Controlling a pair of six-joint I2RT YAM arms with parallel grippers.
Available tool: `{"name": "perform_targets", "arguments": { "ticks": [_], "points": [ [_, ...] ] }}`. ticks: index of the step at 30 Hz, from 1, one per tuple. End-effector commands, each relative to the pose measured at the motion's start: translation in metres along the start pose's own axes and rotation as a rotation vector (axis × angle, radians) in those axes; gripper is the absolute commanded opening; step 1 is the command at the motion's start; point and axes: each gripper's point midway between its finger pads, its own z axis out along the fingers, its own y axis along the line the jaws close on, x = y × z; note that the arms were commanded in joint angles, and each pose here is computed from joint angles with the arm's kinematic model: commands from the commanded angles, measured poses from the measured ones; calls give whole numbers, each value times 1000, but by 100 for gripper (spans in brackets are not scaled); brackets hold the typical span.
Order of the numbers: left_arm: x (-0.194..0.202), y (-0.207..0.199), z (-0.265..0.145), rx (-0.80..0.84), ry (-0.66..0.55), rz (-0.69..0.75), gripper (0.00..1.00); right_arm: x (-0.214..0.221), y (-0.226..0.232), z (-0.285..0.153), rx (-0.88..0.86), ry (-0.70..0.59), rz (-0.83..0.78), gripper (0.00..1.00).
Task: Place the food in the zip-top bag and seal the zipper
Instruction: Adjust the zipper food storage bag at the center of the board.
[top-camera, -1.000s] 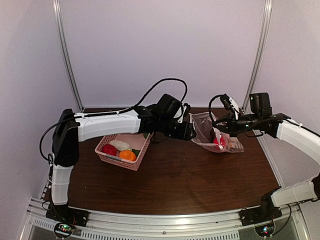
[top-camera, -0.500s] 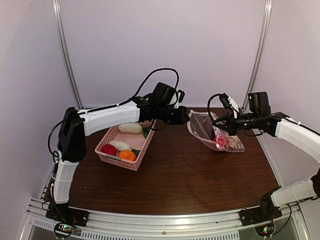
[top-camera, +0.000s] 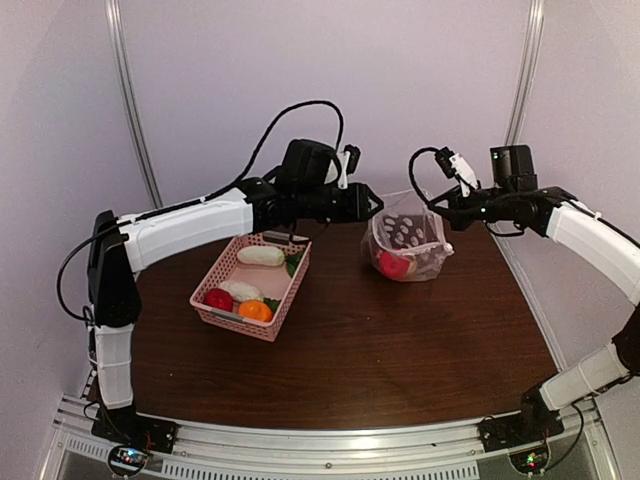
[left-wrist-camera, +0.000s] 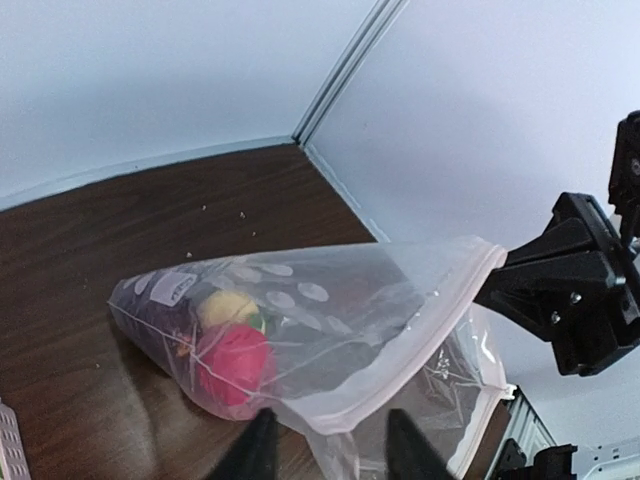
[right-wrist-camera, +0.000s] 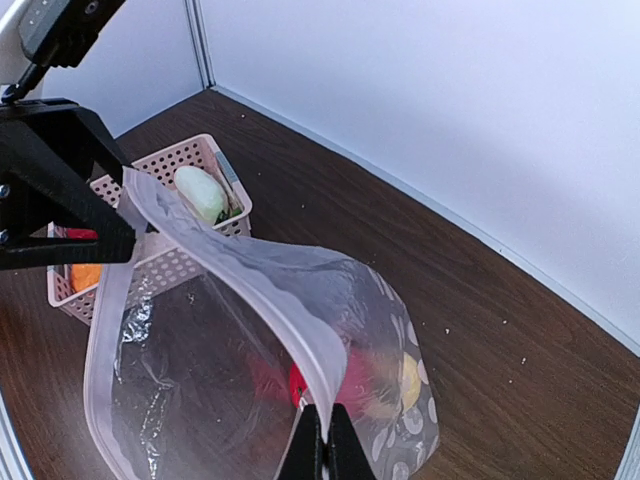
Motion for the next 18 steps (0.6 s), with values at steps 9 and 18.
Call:
{"name": "perform_targets", "arguments": {
  "ticks": [9, 18],
  "points": [
    [59, 48, -83, -204, 151, 144, 73, 41, 39, 5, -171, -2, -5, 0],
    [119, 154, -169, -579, 333, 92, 81, 34, 43, 1, -199, -22, -2, 0]
  ]
}}
